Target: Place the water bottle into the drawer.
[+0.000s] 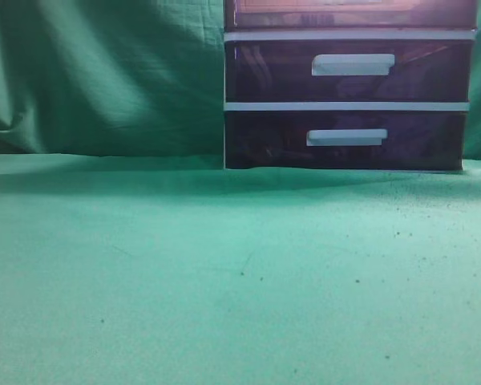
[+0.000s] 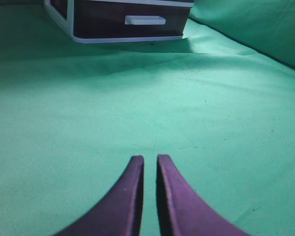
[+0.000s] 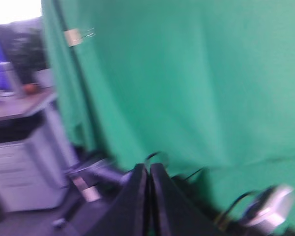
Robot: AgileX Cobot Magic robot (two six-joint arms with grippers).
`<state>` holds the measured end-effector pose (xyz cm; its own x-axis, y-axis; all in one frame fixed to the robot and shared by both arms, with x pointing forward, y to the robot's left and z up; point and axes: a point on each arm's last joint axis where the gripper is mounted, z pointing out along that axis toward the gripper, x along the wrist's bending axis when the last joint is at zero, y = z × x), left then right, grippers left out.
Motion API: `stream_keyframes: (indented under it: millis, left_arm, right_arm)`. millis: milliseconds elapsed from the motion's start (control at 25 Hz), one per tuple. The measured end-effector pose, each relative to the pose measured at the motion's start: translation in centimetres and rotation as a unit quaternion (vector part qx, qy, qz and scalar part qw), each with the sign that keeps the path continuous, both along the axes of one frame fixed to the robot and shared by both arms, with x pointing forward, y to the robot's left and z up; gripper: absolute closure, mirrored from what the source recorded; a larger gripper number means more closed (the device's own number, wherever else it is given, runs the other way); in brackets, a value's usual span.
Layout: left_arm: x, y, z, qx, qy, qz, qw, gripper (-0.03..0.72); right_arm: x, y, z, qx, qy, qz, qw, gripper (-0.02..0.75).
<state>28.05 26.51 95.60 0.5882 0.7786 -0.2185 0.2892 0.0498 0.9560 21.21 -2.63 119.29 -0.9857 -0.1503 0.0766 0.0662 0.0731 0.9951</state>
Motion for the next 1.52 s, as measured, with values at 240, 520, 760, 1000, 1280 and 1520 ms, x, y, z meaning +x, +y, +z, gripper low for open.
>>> stream_keyframes:
  millis: [240,520,760,1000,1280,1520]
  left_arm:
    - [0.0,0.0,0.0,0.0,0.0,0.0,1.0,0.619]
    - [0.0,0.0,0.0,0.0,0.0,0.0,1.0,0.619]
    - [0.0,0.0,0.0,0.002,-0.001,0.0,1.0,0.619]
    - [0.0,0.0,0.0,0.004,-0.003,0.0,1.0,0.619]
    - [0.0,0.0,0.0,0.004,-0.003,0.0,1.0,0.619]
    - [0.0,0.0,0.0,0.004,-0.003,0.0,1.0,0.619]
  right_arm:
    - [0.7,-0.5,-1.6,-0.103,0.03,-0.002,0.994,0.738]
    - [4.8,-2.1,-0.9,-0.106,0.009,-0.085,0.991,0.738]
    - [9.1,-7.3,0.7,-0.11,0.045,-0.21,0.97,0.738]
    - [12.8,-13.2,-1.6,-0.096,0.104,-0.403,0.904,0.738]
    - [12.3,-20.6,-2.7,-0.057,0.06,-0.544,0.835,0.738]
    - [9.2,-25.4,-5.2,-0.041,-0.009,-0.649,0.759,0.738]
